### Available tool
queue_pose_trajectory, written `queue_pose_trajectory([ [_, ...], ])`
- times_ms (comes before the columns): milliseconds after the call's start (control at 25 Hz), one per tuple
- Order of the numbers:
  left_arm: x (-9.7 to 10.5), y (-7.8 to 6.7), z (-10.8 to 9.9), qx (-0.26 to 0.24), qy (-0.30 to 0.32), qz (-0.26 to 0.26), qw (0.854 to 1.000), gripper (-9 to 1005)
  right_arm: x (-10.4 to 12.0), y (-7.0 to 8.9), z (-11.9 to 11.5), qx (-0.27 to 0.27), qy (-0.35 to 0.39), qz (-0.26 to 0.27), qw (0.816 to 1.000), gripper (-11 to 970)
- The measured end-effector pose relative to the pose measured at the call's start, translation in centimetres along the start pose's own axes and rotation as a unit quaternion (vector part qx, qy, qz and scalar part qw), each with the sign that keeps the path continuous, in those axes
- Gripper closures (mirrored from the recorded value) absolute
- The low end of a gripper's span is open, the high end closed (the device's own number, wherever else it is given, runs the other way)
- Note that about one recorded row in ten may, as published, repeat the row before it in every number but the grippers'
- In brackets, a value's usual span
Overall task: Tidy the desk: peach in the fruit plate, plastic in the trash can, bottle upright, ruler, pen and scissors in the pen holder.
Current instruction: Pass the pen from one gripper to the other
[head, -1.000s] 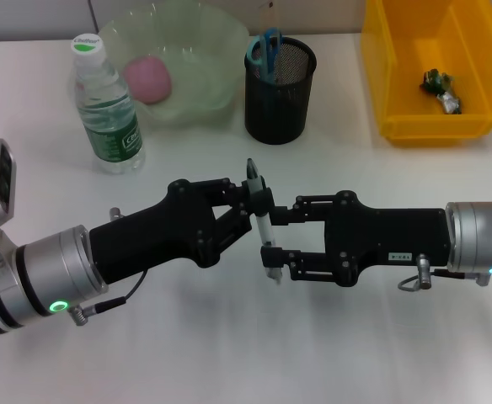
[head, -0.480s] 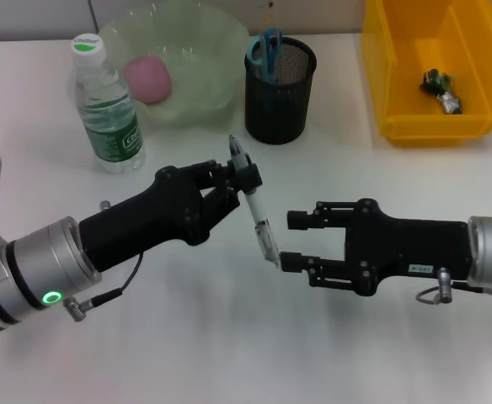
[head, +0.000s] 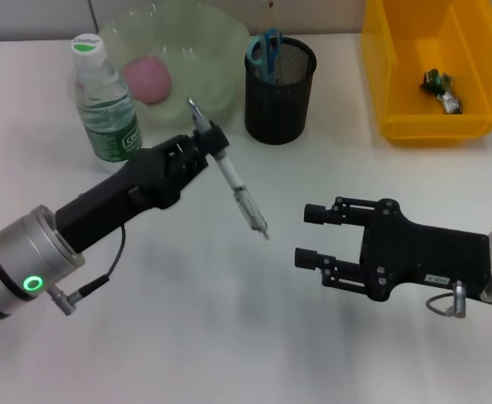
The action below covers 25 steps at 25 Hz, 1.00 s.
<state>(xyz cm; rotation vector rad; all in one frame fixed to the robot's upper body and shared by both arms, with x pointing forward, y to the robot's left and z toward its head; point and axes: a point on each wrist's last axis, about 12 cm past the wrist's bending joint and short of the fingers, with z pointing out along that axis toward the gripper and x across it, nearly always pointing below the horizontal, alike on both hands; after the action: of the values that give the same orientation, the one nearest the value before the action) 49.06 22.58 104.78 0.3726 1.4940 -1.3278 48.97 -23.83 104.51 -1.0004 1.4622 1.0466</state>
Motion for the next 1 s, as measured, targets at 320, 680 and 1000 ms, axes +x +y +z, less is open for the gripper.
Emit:
queue_pose_trajectory([
  [320, -0.3, 0.1, -0.3, -0.022, -0.056, -0.082, 0.995, 850, 1.0, 1.1, -0.7, 0.050, -0.043, -0.034, 0.997, 377],
  [680, -0.4, 0.2, 0.3, -0.026, -0.079, -0.155, 0.984, 850, 2.2, 2.6, -0.2, 0.071, -0.054, -0.069, 0.994, 378],
  [1000, 0.2, 0.9, 0.8, -0.066, -0.097, -0.215, 0.969, 850, 2.8, 3.4, 0.6, 0.107, -0.075, -0.094, 0.987, 379],
])
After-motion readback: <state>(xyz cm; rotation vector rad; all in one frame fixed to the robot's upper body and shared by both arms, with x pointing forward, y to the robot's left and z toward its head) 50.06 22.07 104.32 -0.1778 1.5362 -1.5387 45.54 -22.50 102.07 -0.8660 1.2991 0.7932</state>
